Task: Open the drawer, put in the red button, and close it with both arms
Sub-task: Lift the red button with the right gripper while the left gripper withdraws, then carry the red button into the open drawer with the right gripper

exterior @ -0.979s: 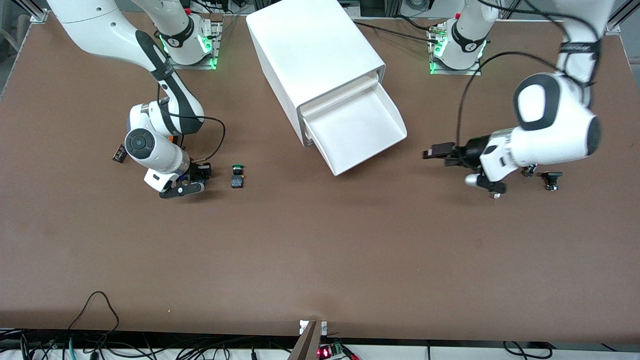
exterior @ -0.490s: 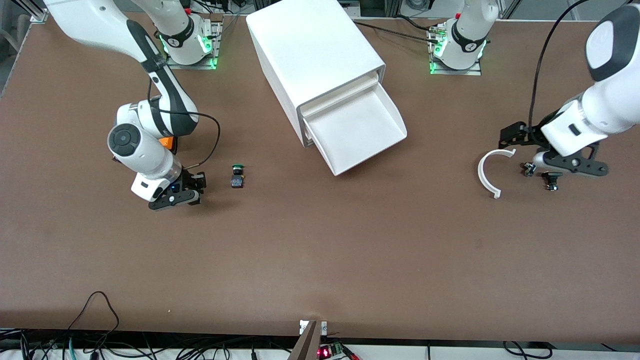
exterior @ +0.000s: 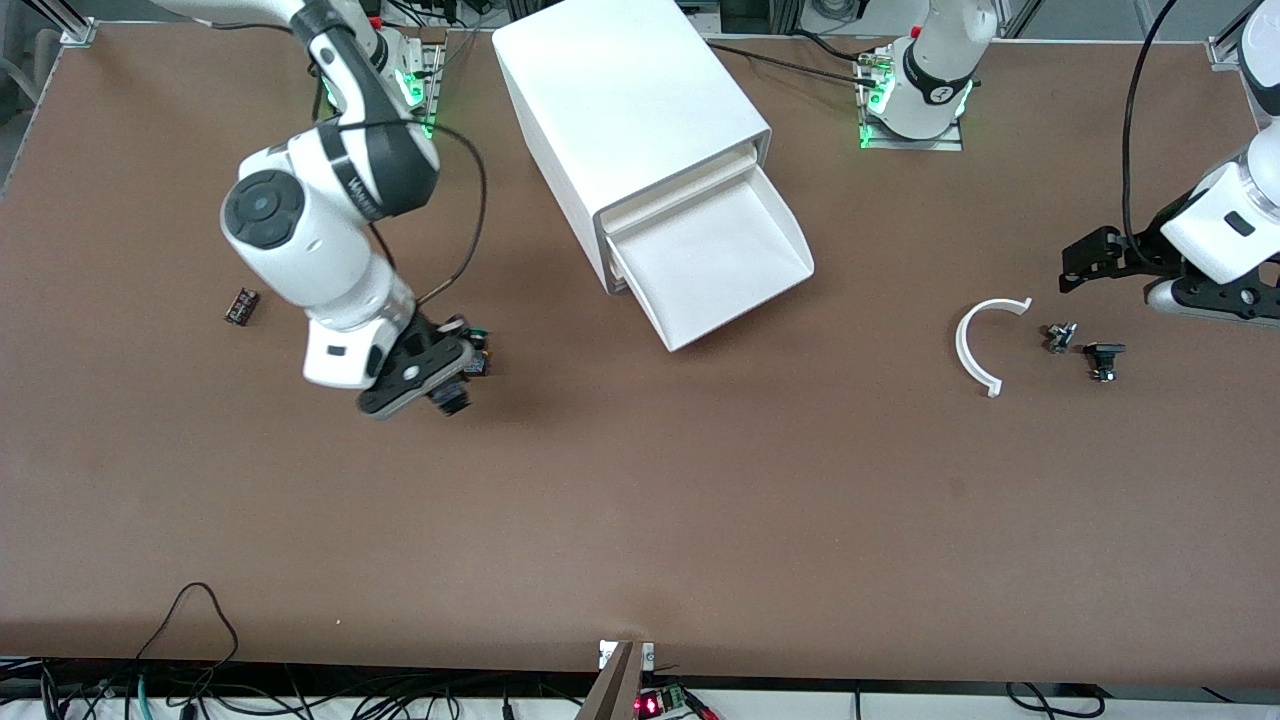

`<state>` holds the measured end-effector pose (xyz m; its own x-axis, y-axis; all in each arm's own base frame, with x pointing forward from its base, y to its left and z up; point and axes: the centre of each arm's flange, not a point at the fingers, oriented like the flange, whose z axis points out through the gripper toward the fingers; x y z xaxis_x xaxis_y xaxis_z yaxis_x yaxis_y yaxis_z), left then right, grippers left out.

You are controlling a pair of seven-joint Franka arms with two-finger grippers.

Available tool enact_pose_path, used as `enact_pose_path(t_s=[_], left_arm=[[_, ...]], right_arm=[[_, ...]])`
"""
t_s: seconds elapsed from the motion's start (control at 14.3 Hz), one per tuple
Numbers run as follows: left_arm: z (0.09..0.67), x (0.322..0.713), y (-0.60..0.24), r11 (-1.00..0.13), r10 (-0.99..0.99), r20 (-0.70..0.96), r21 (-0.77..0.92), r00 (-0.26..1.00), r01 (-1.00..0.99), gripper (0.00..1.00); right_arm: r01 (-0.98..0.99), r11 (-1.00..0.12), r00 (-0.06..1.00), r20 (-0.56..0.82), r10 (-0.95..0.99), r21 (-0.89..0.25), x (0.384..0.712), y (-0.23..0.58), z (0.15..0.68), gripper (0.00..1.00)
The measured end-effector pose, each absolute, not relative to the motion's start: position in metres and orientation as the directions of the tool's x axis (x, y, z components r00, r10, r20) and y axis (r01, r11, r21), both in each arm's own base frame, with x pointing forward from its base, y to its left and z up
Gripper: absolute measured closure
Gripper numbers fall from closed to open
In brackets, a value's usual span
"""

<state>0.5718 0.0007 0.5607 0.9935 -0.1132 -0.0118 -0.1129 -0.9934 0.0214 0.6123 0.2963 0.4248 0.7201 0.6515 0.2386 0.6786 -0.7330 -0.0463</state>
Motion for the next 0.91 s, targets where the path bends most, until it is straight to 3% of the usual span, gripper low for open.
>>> enact_pose_path(t_s=[0.21, 0.56, 0.91], left_arm=[[0.561, 0.572, 0.0, -0.993, -0.115, -0.009, 0.021, 0.993, -0.114, 0.0], [0.563, 0.573, -0.001, -0.994, -0.104, -0.001, -0.027, 0.995, -0.104, 0.0], [0.567, 0.574, -0.003, -0.995, -0.098, 0.006, -0.037, 0.995, -0.097, 0.0]], right_arm=[[0.851, -0.524, 0.51, 0.292, 0.809, -0.035, 0.594, 0.362, 0.433, 0.56], [0.968, -0.252, 0.232, 0.349, 0.908, 0.012, 0.547, 0.473, 0.443, 0.56], [0.998, 0.01, -0.025, 0.279, 0.96, 0.055, 0.5, 0.543, 0.433, 0.56]])
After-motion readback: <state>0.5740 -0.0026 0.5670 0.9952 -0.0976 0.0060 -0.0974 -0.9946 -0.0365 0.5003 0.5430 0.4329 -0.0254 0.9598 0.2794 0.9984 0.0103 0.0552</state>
